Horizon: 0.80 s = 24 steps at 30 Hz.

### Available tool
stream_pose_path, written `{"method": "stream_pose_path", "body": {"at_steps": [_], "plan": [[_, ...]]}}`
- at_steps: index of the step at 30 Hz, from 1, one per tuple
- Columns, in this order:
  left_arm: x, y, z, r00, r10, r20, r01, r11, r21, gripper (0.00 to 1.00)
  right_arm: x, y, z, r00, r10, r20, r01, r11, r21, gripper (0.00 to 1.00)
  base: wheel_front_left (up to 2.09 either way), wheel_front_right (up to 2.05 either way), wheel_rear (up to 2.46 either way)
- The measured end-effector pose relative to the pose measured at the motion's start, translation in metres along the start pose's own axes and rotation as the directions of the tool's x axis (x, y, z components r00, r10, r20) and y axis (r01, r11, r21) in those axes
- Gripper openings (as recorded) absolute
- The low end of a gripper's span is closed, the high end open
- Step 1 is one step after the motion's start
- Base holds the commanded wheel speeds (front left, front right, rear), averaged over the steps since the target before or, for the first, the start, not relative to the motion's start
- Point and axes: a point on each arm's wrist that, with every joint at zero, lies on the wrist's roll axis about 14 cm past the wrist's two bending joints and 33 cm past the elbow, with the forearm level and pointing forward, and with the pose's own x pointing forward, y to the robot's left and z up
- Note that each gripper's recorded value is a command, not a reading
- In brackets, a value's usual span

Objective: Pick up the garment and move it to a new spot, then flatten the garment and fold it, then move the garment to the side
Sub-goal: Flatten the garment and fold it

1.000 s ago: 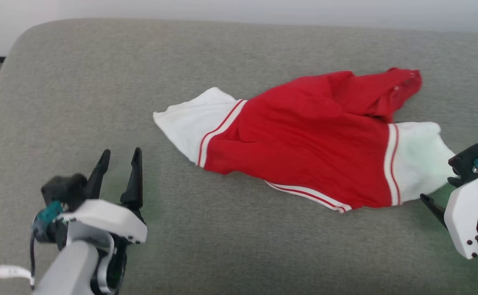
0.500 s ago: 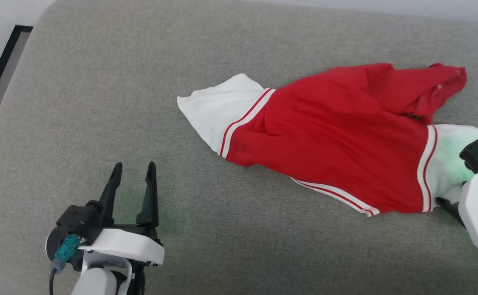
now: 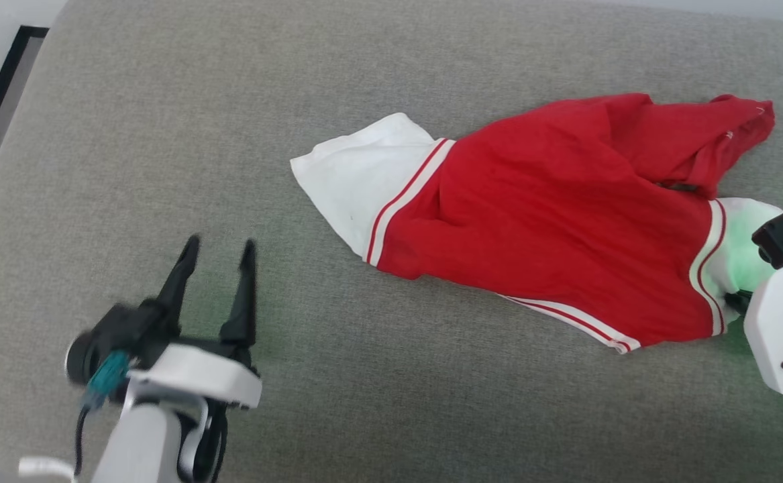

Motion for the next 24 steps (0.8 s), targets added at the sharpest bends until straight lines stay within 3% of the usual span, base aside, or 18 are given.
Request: {"method": "stream_pose_path", "body": {"at_steps": [4,7,9,12,15,21,24], "plan": [[0.023,-0.019,0.003,0.990,-0.126,-0.055,0.130,0.989,0.065,1.00,-0.002,0.000,0.001,1.000,-0.006,0.018,0.006,1.000,0.013,0.00,0.00,0.00,0.00],[0.041,-0.033,-0.005,0.956,-0.204,-0.212,0.208,0.978,-0.004,1.00,-0.003,0.000,0.002,1.000,-0.009,0.025,0.009,1.000,0.014,0.00,0.00,0.00,0.00],[0.045,-0.036,-0.018,0.901,-0.240,-0.362,0.215,0.971,-0.108,1.00,-0.004,0.000,0.002,1.000,-0.012,0.028,0.011,1.000,0.017,0.00,0.00,0.00,0.00],[0.039,-0.038,-0.040,0.749,-0.307,-0.587,0.200,0.950,-0.241,1.00,-0.005,0.000,0.003,0.999,-0.013,0.034,0.012,1.000,0.023,0.00,0.00,0.00,0.00],[0.048,-0.034,-0.036,0.671,-0.347,-0.655,0.163,0.931,-0.326,1.00,-0.005,0.000,0.004,0.999,-0.014,0.038,0.012,0.999,0.031,0.00,0.00,0.00,0.00],[0.053,-0.044,-0.060,0.505,-0.391,-0.769,0.134,0.916,-0.378,1.00,0.001,-0.003,0.002,0.999,-0.008,0.031,0.007,0.999,0.036,0.00,0.00,0.00,0.00],[0.059,-0.054,-0.067,0.463,-0.432,-0.774,0.112,0.894,-0.433,1.00,0.005,-0.005,0.001,1.000,-0.004,0.028,0.003,0.999,0.039,0.00,0.00,0.00,0.00]]}}
